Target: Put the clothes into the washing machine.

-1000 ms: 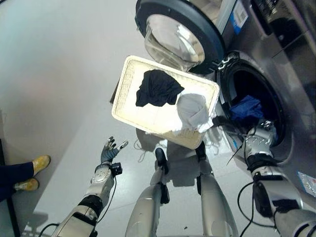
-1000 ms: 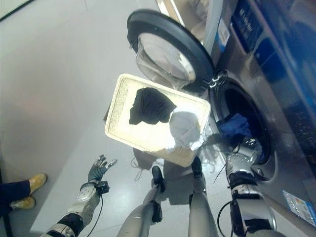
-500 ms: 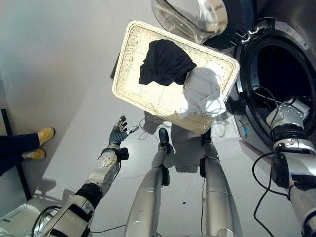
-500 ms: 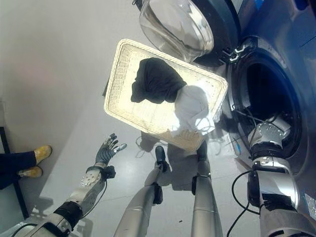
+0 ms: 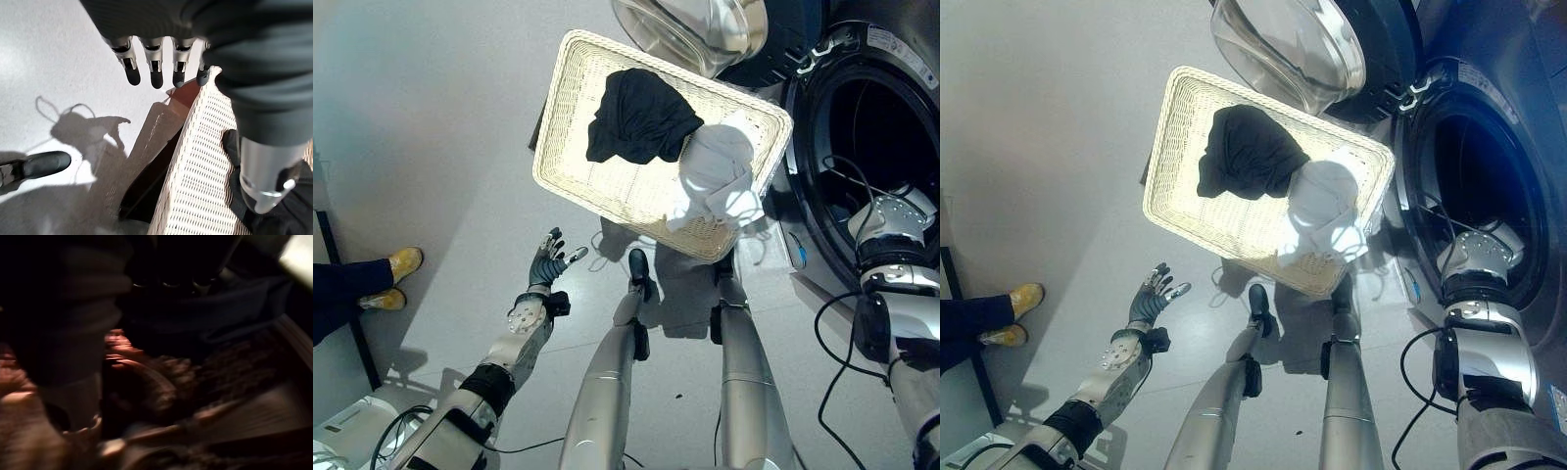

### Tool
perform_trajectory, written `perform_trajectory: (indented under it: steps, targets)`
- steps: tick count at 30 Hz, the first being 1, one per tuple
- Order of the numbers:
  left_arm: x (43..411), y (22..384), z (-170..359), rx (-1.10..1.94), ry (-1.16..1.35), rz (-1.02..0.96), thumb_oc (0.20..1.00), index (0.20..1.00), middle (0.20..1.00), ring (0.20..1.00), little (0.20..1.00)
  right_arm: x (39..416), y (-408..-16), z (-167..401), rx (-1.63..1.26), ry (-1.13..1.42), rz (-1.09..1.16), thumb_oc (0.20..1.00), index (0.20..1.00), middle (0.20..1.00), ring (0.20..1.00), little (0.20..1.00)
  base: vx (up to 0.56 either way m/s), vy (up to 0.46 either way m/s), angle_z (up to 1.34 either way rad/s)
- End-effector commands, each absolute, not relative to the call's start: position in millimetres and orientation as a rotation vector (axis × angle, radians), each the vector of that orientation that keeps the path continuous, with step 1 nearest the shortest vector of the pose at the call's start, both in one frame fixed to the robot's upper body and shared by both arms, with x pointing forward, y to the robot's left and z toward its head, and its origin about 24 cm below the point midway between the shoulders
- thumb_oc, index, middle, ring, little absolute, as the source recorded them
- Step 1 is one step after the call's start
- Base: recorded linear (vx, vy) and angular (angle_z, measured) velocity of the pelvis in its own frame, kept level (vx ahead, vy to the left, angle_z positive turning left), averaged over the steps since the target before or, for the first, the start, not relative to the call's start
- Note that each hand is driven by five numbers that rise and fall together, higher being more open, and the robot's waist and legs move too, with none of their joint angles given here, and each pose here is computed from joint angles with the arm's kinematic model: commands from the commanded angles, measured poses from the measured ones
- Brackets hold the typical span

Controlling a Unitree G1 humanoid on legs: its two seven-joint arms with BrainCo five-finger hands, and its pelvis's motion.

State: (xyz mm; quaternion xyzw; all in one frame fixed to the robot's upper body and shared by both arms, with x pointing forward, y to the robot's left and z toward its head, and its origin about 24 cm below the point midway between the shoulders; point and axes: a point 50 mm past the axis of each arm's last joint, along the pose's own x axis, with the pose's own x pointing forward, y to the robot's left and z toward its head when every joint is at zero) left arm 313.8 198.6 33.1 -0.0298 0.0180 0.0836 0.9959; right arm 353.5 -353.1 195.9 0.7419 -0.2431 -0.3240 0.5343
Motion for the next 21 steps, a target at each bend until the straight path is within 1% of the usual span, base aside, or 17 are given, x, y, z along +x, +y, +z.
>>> perform_trajectory:
  steps: [1,5,8,11,12,13,16,21]
  targets:
    - [312.9,213.7,51.6,-0.055,-0.116,0.347,1.000,1.000,1.000,1.000,1.000,344.4,-369.6,197.7,1.600,-0.538,-0.684,1.000,1.000,1.000,1.000,1.000,-0.03,-0.031,0.01]
    - [317.9,219.0,88.0,0.093,-0.309,0.472,1.000,1.000,1.000,1.000,1.000,353.2,-351.0,171.7,1.438,-0.398,-0.661,1.000,1.000,1.000,1.000,1.000,-0.04,-0.030,0.09]
    - [323.6,219.5,117.7,0.162,-0.427,0.519,1.000,1.000,1.000,1.000,1.000,356.8,-336.2,154.2,1.173,-0.300,-0.668,1.000,1.000,1.000,1.000,1.000,-0.04,-0.004,0.10]
    - [328.4,219.1,130.7,0.194,-0.469,0.530,1.000,1.000,1.000,1.000,1.000,359.5,-327.7,146.5,1.144,-0.294,-0.630,1.000,1.000,1.000,1.000,1.000,-0.03,0.029,0.04]
    - [331.6,221.4,136.3,0.218,-0.479,0.548,1.000,1.000,1.000,1.000,1.000,359.3,-320.7,135.6,1.113,-0.278,-0.604,1.000,1.000,1.000,1.000,1.000,-0.03,0.085,0.04]
    - [335.8,222.7,141.6,0.214,-0.475,0.568,1.000,1.000,1.000,1.000,1.000,360.2,-309.5,125.4,1.145,-0.271,-0.561,1.000,1.000,1.000,1.000,1.000,-0.03,0.107,0.04]
    - [342.1,223.4,148.3,0.233,-0.475,0.601,1.000,1.000,1.000,1.000,1.000,357.4,-292.5,107.7,1.153,-0.263,-0.530,1.000,1.000,1.000,1.000,1.000,-0.03,0.100,-0.01]
    - [353.9,220.2,161.9,0.271,-0.469,0.646,1.000,1.000,1.000,1.000,1.000,353.4,-258.4,91.1,1.081,-0.226,-0.456,1.000,1.000,1.000,1.000,1.000,-0.02,0.148,-0.03]
